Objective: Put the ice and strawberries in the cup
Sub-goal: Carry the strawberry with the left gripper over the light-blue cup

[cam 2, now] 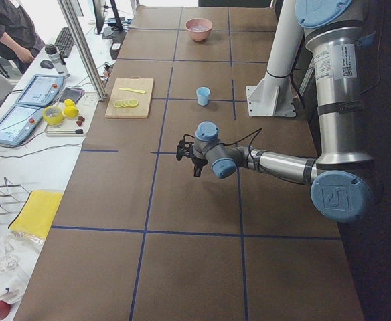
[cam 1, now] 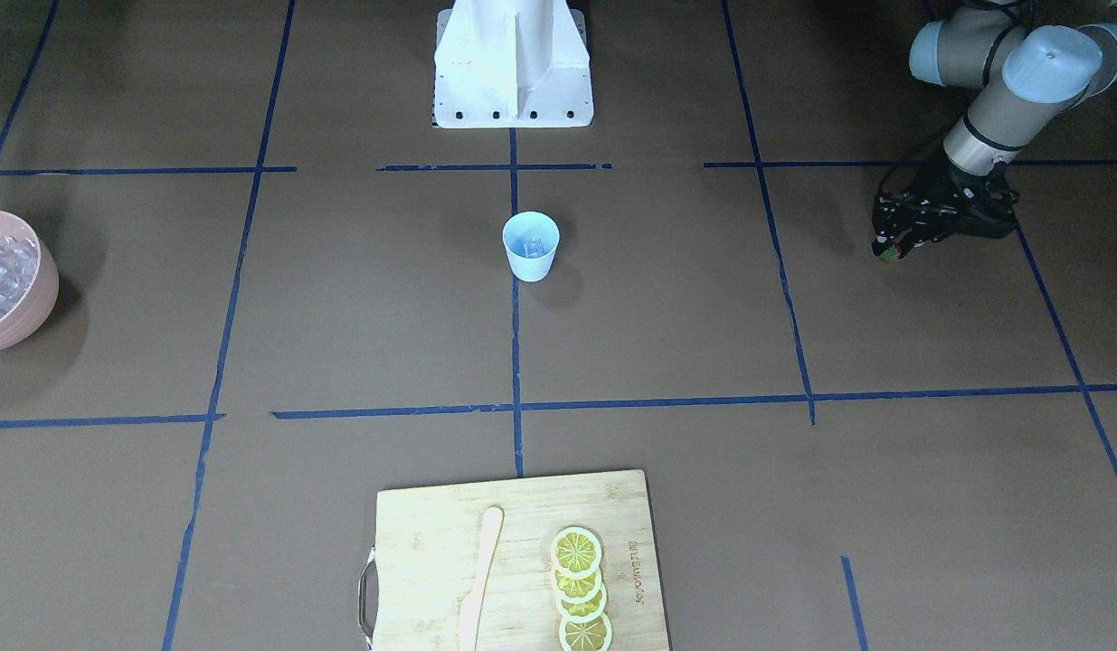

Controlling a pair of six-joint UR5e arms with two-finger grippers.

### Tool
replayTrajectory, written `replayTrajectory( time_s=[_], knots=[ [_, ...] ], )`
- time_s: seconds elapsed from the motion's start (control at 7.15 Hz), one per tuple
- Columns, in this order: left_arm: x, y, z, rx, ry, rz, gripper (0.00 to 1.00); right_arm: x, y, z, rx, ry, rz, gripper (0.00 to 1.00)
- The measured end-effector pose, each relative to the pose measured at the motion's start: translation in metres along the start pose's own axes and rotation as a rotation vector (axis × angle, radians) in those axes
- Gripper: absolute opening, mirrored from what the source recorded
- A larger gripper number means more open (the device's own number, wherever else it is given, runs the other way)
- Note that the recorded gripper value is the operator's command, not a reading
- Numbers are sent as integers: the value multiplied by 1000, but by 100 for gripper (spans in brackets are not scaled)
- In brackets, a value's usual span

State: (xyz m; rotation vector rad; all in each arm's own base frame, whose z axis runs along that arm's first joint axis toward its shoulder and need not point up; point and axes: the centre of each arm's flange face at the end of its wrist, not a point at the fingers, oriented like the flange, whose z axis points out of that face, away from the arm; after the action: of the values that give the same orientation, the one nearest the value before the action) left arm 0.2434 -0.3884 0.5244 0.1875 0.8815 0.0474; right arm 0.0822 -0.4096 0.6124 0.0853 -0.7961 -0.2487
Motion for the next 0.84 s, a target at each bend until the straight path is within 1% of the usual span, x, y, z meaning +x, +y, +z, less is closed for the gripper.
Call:
replayTrajectory(
  time_s=[0.28,0.56,0.84],
  knots=[
    [58,-15,-60,-16,-22,-10,0,0,0,0,1,0,12,99],
    [137,-42,-115,-29,-42,-20,0,-2,-2,-2,5,2,21,99],
    [220,-71,-152,-51,-61,-42,0,-5,-3,-6,12,5,38,99]
  ],
)
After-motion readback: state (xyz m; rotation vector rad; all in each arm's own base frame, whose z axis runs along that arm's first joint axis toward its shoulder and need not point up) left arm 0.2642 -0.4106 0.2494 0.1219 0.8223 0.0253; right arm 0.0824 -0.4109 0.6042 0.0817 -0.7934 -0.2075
